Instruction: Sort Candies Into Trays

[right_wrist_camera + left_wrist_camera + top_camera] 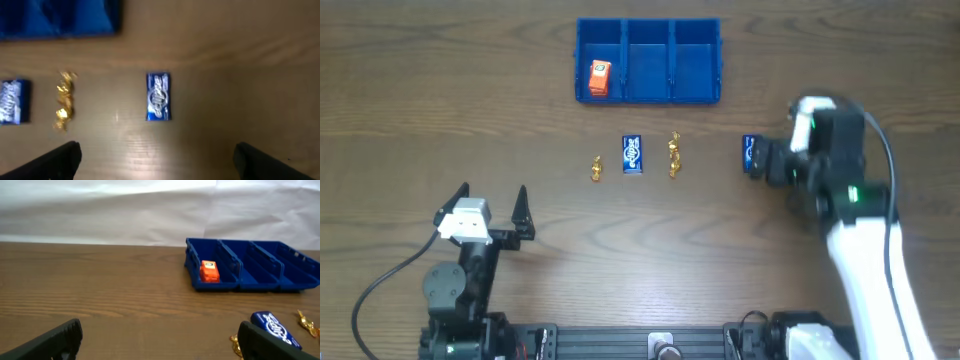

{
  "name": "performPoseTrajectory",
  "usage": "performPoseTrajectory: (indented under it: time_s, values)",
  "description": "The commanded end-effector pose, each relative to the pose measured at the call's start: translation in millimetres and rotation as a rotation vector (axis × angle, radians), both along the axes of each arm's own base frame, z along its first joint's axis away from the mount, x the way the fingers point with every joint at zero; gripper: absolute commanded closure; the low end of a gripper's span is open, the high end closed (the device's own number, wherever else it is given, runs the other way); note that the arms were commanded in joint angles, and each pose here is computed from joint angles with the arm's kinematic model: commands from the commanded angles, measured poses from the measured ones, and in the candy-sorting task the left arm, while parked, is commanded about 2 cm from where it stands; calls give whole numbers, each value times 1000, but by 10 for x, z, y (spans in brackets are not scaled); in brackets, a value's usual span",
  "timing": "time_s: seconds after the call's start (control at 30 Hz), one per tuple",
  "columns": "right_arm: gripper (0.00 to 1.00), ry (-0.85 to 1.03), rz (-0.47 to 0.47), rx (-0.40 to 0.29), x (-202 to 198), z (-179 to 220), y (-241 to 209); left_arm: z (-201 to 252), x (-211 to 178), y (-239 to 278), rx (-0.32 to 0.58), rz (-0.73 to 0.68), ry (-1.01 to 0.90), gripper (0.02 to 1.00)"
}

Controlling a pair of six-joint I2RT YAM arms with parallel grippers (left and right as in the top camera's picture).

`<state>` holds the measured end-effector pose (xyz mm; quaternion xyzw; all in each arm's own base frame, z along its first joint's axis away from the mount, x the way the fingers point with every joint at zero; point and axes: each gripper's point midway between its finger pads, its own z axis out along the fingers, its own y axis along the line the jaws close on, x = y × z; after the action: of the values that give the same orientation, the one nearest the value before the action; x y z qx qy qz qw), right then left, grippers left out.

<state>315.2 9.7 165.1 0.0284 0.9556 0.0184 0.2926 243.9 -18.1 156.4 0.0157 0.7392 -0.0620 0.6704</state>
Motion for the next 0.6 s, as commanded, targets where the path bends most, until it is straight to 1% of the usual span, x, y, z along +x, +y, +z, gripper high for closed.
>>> performPoseTrajectory:
  time_s: [0.03, 0.2, 0.3, 0.4, 0.6]
  values:
    - [3, 192, 2, -29, 244, -323, -34, -158, -10, -33, 10, -22, 44, 20]
    - [3, 319, 5, -30, 364, -794, -26, -158, -10, -33, 10, -22, 44, 20]
    - [3, 344, 16, -26, 451, -1010, 11, -158, -10, -33, 10, -22, 44, 20]
    - [3, 362, 55, -42, 522, -1205, 54, -158, -10, -33, 10, -22, 44, 20]
    - [3, 372, 55, -49, 600, -1400, 46, -158, -10, -33, 10, -22, 44, 20]
